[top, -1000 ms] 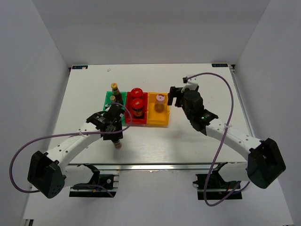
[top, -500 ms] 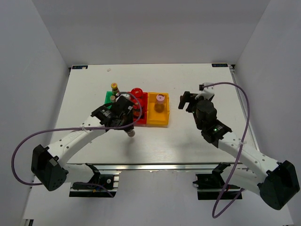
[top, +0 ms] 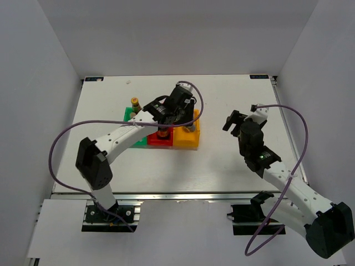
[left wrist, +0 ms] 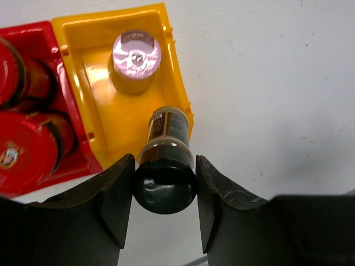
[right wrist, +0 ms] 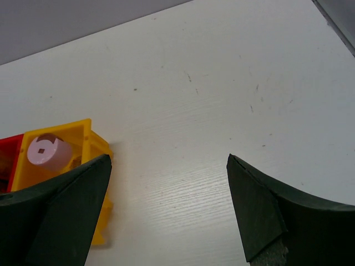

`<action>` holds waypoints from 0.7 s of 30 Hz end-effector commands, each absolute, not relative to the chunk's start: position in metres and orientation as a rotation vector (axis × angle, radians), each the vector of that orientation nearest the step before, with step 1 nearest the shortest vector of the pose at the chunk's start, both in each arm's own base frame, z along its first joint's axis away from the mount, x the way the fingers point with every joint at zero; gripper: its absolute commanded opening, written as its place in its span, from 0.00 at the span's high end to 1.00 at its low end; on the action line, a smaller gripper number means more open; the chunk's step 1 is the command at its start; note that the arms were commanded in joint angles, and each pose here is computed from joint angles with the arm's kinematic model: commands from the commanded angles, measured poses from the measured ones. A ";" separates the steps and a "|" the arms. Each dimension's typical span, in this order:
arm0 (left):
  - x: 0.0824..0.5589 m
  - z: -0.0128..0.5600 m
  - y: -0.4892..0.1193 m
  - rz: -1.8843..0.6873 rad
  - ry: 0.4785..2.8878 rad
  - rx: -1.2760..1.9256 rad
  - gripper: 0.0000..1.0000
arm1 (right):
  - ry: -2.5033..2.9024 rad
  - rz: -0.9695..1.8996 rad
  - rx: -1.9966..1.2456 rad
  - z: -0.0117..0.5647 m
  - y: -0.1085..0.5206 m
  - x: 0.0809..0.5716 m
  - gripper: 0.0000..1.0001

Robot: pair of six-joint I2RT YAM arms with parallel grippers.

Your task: Organize the condiment bottles

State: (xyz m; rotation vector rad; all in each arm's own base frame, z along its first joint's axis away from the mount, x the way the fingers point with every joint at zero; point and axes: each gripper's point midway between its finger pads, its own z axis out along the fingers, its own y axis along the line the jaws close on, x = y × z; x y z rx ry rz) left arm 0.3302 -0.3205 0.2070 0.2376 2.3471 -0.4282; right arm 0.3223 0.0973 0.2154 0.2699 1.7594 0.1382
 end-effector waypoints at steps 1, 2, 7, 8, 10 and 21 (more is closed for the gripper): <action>0.346 0.214 -0.331 -0.378 2.320 0.280 0.72 | 1.721 0.131 0.345 0.220 0.083 0.320 0.11; 0.350 0.213 -0.333 -0.368 2.322 0.283 0.72 | 1.720 0.129 0.348 0.219 0.081 0.318 0.11; 0.360 0.208 -0.351 -0.378 2.335 0.338 0.72 | 1.724 0.112 0.364 0.216 0.074 0.317 0.11; 0.362 0.201 -0.353 -0.367 2.345 0.347 0.71 | 1.727 0.107 0.365 0.215 0.073 0.317 0.11; 0.367 0.198 -0.353 -0.336 2.350 0.349 0.70 | 1.736 0.102 0.366 0.212 0.072 0.317 0.11; 0.365 0.158 -0.353 -0.271 2.445 0.385 0.67 | 1.751 0.064 0.388 0.204 0.063 0.317 0.11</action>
